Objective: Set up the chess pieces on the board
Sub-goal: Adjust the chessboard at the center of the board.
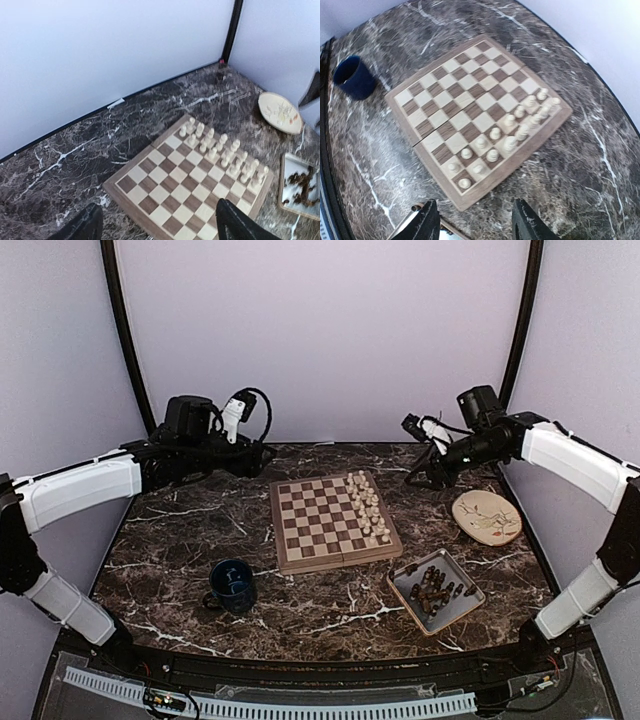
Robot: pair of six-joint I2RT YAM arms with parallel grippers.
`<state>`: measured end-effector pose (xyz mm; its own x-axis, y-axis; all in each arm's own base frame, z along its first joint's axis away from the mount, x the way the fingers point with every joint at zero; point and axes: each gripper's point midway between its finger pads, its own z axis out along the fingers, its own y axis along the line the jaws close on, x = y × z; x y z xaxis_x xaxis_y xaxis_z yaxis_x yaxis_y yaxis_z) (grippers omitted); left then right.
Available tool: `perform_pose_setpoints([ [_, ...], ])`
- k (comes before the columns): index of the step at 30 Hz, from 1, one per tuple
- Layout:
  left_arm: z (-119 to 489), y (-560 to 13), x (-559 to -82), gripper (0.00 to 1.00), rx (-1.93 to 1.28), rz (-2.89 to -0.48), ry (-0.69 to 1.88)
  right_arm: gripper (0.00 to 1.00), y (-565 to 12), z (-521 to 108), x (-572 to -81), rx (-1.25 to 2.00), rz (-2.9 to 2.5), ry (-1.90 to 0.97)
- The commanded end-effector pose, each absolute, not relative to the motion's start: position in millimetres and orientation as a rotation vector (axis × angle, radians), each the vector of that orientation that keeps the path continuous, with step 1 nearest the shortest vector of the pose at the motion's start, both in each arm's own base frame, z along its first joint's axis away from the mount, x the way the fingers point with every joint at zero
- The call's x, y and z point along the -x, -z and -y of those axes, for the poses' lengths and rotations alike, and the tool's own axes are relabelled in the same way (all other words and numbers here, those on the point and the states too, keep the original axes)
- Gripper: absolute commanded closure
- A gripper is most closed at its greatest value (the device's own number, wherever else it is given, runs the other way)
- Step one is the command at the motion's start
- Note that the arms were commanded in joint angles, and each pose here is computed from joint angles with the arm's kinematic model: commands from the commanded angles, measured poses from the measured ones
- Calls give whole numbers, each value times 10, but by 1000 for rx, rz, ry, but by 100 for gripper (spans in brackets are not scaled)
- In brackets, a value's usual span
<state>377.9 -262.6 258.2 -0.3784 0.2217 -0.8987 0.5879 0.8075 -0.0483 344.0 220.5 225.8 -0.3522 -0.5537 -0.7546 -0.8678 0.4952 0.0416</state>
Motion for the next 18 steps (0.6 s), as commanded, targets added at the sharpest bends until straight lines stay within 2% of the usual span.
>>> perform_pose_setpoints([
  [1,2542,-3001,-4050,15,-409,-1741,442,50,-1955,-2308,-3000,1423,-2011,-518],
  [3,2516,-3059,-4175,12,-320,-1741,439,50,-1868,-2342,-2875,1484,-2004,-512],
  [7,2465,-3020,-4251,15,-220,-1822,444,54,-1724,-2380,-2749,1582,-1979,-445],
  [13,2626,-2798,-3857,37,-494,-1865,523,60,-1486,-2439,-2578,1654,-2007,-451],
  [18,2487,-2782,-3932,43,-547,-1890,353,59,-1281,-2472,-2463,1775,-2015,-363],
])
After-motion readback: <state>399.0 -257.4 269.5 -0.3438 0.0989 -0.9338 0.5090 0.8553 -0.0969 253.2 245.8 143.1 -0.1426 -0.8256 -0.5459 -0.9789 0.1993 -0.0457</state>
